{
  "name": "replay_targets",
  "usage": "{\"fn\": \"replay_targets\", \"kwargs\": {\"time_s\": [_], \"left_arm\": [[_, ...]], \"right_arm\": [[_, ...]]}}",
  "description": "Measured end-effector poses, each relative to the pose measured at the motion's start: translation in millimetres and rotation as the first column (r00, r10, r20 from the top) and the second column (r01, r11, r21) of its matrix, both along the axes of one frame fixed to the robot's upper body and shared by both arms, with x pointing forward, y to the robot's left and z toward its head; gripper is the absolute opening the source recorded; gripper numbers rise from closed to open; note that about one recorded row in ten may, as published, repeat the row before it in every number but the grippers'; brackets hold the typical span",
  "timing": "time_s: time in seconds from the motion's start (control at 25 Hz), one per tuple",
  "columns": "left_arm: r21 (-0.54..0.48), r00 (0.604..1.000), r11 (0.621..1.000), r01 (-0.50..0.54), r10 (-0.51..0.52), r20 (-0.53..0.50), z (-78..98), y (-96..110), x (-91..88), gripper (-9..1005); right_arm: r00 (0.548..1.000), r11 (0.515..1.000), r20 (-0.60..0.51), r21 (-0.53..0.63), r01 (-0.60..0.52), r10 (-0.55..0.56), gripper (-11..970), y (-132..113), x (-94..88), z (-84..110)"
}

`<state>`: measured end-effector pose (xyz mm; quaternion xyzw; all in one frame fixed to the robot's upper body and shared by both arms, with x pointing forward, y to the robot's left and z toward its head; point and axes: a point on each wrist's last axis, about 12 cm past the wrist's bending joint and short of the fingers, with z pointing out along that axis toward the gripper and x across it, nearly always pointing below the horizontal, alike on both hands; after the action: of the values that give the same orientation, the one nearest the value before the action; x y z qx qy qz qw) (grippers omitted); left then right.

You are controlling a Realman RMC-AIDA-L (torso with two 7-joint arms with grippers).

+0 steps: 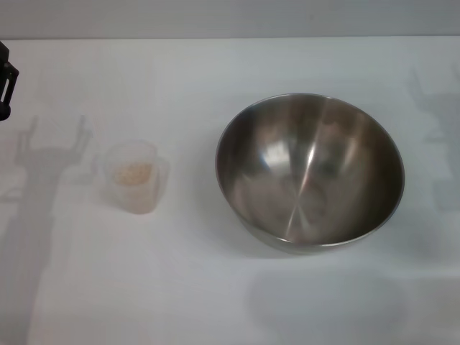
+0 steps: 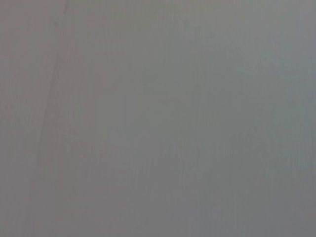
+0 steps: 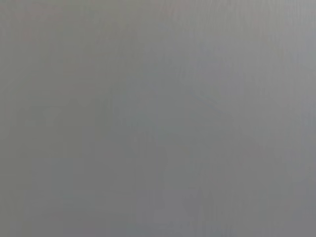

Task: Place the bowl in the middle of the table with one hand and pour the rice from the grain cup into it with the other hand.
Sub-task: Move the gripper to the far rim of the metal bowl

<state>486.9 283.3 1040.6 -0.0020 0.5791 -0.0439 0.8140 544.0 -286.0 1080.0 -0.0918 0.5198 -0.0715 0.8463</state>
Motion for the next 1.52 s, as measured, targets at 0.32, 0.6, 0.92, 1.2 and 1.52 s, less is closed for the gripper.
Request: {"fn": "replay_targets", "kwargs": {"time_s": [0.32, 0.6, 0.92, 1.2, 1.52], "left_arm": [[0.0, 1.0, 1.0, 0.001, -0.001, 0.0, 0.0, 0, -0.1, 831], [0.001, 1.0, 1.0, 0.006, -0.006, 0.004, 1.1, -1, 1.8, 830], [0.01, 1.0, 1.0, 0.006, -0.006, 0.001, 1.2, 0, 4.0, 828], [0.012, 1.0, 1.0, -0.004, 0.004, 0.003, 1.8, 3, 4.2, 826], [0.024, 1.0, 1.0, -0.011, 0.011, 0.002, 1.4, 6, 4.0, 824]], "right_arm": [[1.0, 1.0, -0.001, 0.002, 0.002, -0.002, 748, 0, 1.5, 0.7], [1.0, 0.999, 0.008, -0.051, 0.015, -0.014, 744, 5, 10.3, 6.2], [0.978, 1.0, -0.207, 0.001, -0.018, 0.017, 739, 36, 44.4, 16.8], [0.856, 0.987, -0.491, 0.101, -0.128, 0.161, 736, 71, 69.9, 51.1], [0.641, 0.964, -0.723, 0.151, -0.218, 0.258, 731, 86, 67.8, 96.4]]}}
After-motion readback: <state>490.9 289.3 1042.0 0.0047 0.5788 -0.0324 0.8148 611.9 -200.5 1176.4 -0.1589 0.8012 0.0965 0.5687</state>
